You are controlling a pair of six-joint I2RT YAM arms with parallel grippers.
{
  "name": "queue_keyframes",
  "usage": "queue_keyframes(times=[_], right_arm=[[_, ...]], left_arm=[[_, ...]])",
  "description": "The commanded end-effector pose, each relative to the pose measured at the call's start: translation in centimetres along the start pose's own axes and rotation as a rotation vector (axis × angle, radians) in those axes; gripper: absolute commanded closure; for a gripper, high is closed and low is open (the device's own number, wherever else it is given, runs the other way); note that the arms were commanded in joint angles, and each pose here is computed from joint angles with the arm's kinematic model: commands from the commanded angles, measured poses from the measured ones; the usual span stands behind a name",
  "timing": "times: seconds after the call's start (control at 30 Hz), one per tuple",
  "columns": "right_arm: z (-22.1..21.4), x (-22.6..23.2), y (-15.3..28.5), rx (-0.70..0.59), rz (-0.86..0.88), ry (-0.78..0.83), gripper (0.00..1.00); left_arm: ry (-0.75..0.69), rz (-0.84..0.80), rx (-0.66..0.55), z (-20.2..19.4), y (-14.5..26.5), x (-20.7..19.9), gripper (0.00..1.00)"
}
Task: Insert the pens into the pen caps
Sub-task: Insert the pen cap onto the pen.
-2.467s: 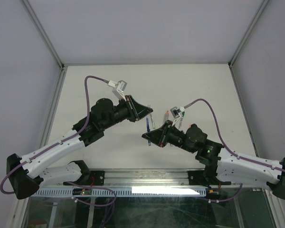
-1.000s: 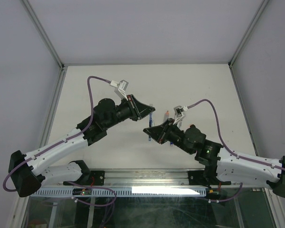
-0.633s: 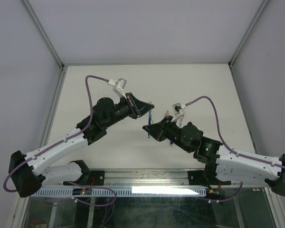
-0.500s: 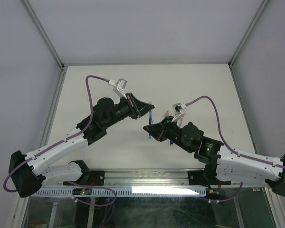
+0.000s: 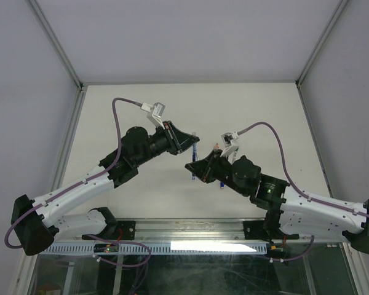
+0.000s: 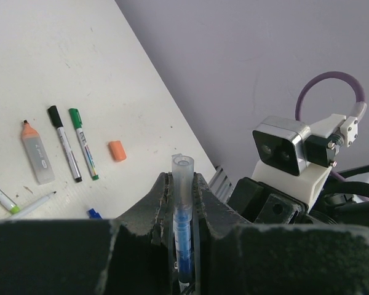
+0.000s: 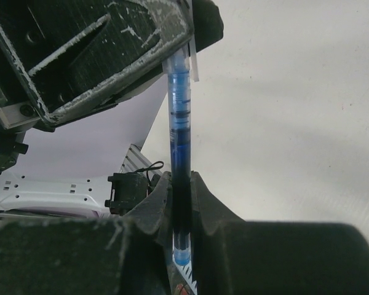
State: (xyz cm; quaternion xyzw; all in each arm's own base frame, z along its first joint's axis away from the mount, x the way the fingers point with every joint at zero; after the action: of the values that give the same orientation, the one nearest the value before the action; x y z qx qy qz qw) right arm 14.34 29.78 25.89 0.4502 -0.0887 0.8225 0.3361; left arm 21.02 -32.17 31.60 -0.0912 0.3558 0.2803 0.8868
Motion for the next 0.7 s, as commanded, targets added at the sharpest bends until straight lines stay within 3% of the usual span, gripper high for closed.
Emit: queue_keyframes(times=[0.0, 0.33, 0.67], right_arm=[[4.5, 0.9, -1.1, -0.176, -0.023, -0.102, 1.0], [3.8, -0.5, -1.2, -0.173, -0.05, -0.131, 1.0], [7.3, -0.1, -0.3, -0.289, -0.077, -0.027, 1.0]], left_arm=[[-0.017, -0.125, 0.106, -2.0, 1.3, -2.6, 1.0], [-0.017, -0.133, 0.103, -1.8, 1.3, -2.8, 1.0], [-0.016, -0.143, 0.134, -2.5, 1.2, -2.7, 1.0]])
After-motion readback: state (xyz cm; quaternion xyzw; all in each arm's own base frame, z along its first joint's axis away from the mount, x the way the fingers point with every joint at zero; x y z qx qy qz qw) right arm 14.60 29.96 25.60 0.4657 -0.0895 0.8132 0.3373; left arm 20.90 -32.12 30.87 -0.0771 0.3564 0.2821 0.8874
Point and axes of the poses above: each gripper's point midway between its finger pads, its own y axis back along the fingers, its own x axis along the line the jaws close on, z = x × y, the point moved 1 cm from there along y, back along the fingers, and after that the axes turned 6 degrees about -y, right-handed, at the moved point
